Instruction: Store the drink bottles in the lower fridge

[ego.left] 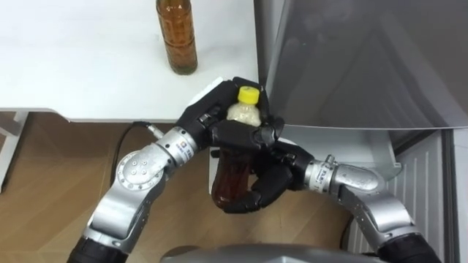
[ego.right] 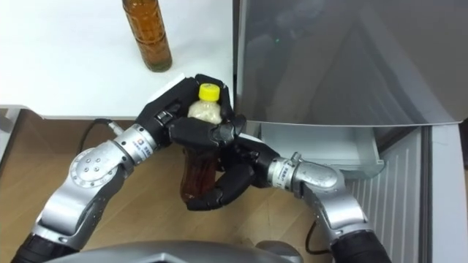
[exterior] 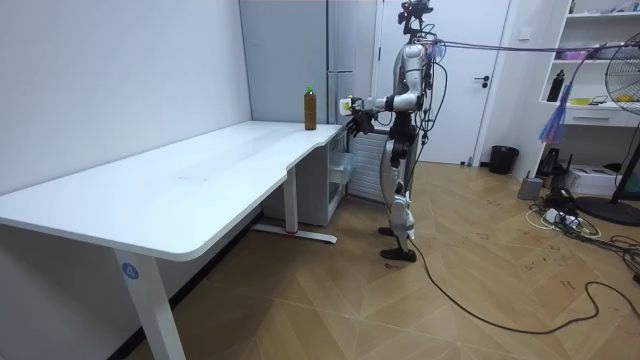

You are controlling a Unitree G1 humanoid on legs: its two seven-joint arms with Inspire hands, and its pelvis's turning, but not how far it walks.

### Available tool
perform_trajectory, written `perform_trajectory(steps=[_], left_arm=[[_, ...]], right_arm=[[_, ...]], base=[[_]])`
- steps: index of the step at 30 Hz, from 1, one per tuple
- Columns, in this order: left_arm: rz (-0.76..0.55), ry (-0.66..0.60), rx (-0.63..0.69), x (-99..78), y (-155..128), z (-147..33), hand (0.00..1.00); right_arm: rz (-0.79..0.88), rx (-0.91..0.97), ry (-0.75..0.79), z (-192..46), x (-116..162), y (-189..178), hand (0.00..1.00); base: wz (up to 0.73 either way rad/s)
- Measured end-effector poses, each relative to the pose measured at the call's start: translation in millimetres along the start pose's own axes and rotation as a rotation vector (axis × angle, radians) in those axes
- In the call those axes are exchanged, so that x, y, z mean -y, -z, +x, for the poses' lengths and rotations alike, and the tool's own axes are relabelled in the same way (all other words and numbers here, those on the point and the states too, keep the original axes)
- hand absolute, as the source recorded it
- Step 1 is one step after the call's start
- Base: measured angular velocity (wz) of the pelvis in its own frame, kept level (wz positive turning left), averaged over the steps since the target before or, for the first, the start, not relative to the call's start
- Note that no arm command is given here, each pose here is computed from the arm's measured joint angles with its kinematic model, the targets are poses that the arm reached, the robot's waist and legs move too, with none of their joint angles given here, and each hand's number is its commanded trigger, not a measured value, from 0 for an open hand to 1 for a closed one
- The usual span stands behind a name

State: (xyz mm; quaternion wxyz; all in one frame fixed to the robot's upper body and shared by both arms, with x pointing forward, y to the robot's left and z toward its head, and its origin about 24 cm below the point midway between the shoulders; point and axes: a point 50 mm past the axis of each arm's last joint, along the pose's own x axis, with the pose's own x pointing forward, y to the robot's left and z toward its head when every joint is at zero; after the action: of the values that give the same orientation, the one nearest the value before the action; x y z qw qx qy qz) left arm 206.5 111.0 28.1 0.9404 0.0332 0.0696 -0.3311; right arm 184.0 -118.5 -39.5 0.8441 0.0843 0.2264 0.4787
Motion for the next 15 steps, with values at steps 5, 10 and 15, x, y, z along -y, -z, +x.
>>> perform_trajectory(steps=[5, 10, 15], left_arm=[[-0.007, -0.003, 0.007, 0.6, -0.6, 0.6, 1.0], [-0.007, -0.002, 0.007, 0.7, -0.6, 0.7, 1.0], [-0.007, 0.003, 0.006, 1.1, -0.5, 0.7, 1.0]], right_arm=[[0.041, 0.026, 0.004, -0.4, -0.7, 1.1, 0.0], [0.044, 0.027, 0.002, -0.4, -1.0, 1.4, 1.0], [0.083, 0.038, -0.006, 0.9, -2.4, 4.7, 1.0]], base=[[0.0], [0.0], [0.0]])
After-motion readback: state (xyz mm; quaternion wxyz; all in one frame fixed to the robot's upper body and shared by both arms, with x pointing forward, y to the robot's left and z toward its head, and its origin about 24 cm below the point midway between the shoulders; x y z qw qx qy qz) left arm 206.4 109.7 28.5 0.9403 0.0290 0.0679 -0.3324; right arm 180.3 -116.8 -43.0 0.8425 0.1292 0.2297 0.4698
